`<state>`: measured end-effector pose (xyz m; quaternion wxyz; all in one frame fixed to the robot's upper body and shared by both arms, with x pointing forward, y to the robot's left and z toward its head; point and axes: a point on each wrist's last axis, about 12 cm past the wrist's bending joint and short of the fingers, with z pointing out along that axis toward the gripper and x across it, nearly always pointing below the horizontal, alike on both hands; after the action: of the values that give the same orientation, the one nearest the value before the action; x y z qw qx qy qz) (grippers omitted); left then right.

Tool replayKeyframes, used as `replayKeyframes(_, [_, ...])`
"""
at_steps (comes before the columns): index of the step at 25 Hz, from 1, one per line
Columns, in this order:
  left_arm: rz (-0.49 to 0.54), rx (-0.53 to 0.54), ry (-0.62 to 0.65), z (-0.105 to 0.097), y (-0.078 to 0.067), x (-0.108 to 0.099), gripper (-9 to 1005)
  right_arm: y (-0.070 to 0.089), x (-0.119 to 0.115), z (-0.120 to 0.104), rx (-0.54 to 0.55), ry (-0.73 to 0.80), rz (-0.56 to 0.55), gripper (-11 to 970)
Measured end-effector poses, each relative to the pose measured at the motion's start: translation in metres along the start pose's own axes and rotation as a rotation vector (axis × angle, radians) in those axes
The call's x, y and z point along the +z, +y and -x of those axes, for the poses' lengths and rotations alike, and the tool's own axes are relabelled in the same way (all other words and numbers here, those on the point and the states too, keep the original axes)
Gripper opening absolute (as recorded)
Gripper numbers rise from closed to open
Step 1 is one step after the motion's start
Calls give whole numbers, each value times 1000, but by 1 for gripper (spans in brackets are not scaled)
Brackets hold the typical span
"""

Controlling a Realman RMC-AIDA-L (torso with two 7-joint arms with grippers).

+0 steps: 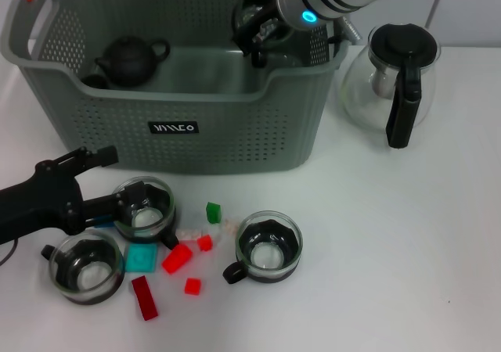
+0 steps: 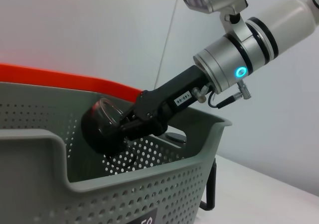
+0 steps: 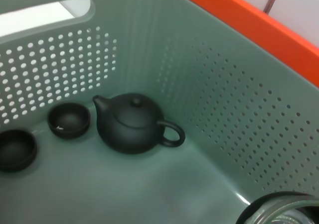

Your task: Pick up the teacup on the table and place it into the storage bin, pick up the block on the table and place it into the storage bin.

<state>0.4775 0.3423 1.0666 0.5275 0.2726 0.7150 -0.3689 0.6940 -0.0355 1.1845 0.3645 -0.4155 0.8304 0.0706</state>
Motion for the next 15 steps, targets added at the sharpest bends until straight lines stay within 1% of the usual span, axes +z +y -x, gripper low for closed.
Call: replayKeyframes(15, [3, 1, 0, 0, 1, 0, 888, 2, 1, -8, -12, 42, 19, 53])
